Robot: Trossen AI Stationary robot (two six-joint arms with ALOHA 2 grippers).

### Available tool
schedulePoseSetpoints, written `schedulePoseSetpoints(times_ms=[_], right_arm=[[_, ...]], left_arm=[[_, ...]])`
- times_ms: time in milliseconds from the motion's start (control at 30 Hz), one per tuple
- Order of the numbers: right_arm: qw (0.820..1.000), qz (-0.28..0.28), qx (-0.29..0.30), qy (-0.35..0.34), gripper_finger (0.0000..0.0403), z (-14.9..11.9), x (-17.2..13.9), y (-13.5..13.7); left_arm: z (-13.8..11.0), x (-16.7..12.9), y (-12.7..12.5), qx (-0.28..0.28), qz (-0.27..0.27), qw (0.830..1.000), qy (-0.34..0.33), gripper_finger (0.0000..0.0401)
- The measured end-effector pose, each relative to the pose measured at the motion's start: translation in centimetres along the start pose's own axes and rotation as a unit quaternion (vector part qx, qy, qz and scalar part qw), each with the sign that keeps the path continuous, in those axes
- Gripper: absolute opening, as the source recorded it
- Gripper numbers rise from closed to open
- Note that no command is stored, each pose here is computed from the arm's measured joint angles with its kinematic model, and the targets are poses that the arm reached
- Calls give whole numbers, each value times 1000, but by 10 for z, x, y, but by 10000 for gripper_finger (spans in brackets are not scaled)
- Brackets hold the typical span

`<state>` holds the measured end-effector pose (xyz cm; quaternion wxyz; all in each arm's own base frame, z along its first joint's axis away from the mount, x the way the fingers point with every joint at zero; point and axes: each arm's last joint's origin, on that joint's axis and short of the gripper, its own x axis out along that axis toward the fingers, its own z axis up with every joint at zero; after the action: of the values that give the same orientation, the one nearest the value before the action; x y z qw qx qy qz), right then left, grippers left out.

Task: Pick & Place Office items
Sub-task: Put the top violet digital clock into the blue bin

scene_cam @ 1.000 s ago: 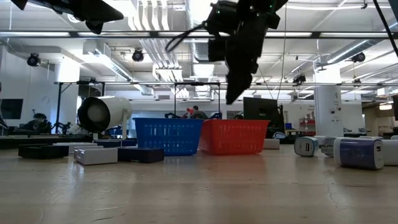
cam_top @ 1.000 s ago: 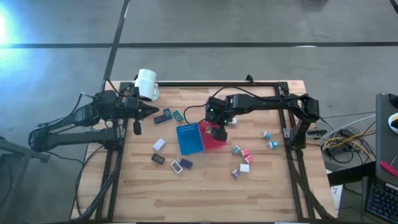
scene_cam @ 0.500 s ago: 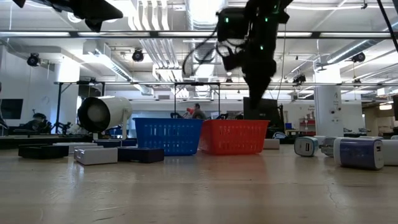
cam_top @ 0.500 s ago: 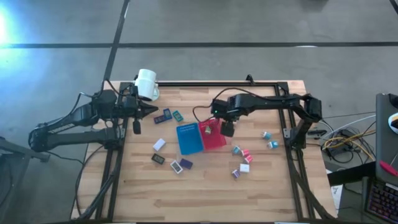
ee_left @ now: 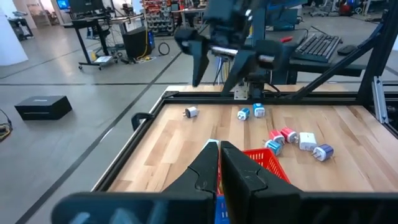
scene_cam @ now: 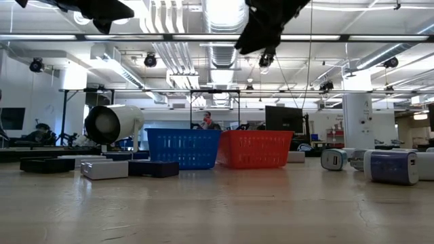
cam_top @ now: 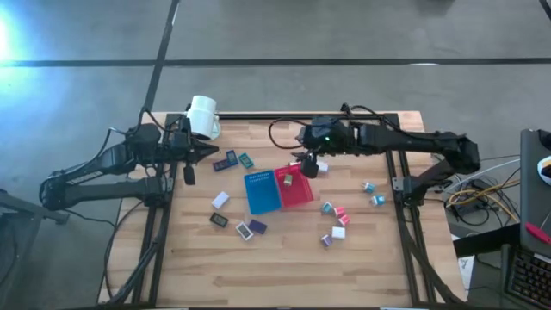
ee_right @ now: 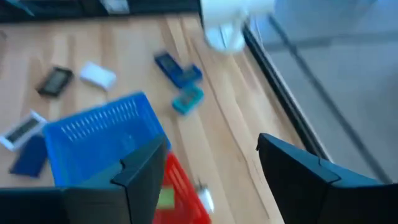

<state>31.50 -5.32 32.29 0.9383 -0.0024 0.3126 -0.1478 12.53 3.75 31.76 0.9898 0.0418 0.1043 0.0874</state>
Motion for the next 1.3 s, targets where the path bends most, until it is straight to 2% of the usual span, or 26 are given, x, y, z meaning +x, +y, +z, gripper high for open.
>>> schedulePoseSetpoints(times_ms=[100, 267, 433, 567, 733, 867, 1000, 1300], right_arm=[[998, 11, -15, -57, 247, -13, 6, 10], [996, 21, -12, -82, 249, -56, 25, 20], [997, 23, 18, -73, 248, -88, 32, 21], [994, 26, 36, -95, 247, -98, 29, 20], [987, 38, 36, -150, 245, -99, 25, 25], [984, 48, 31, -168, 244, -105, 27, 31], [987, 46, 37, -149, 244, -123, 36, 32], [984, 23, 55, -166, 244, -174, 45, 31]], left_arm=[[-9, 5, -1, -3, -5, 1000, 8, 23], [-49, 17, -7, -24, -21, 999, 40, 23], [-94, 19, -12, -54, -18, 998, -1, 23], [-117, 16, -16, -59, -16, 998, -33, 23], [-126, 10, -17, -56, -14, 997, -59, 23], [-137, 9, -19, -49, -12, 996, -78, 23], [-157, 12, -20, -59, 1, 996, -63, 23], [-155, 12, -19, -62, 22, 995, -69, 23]])
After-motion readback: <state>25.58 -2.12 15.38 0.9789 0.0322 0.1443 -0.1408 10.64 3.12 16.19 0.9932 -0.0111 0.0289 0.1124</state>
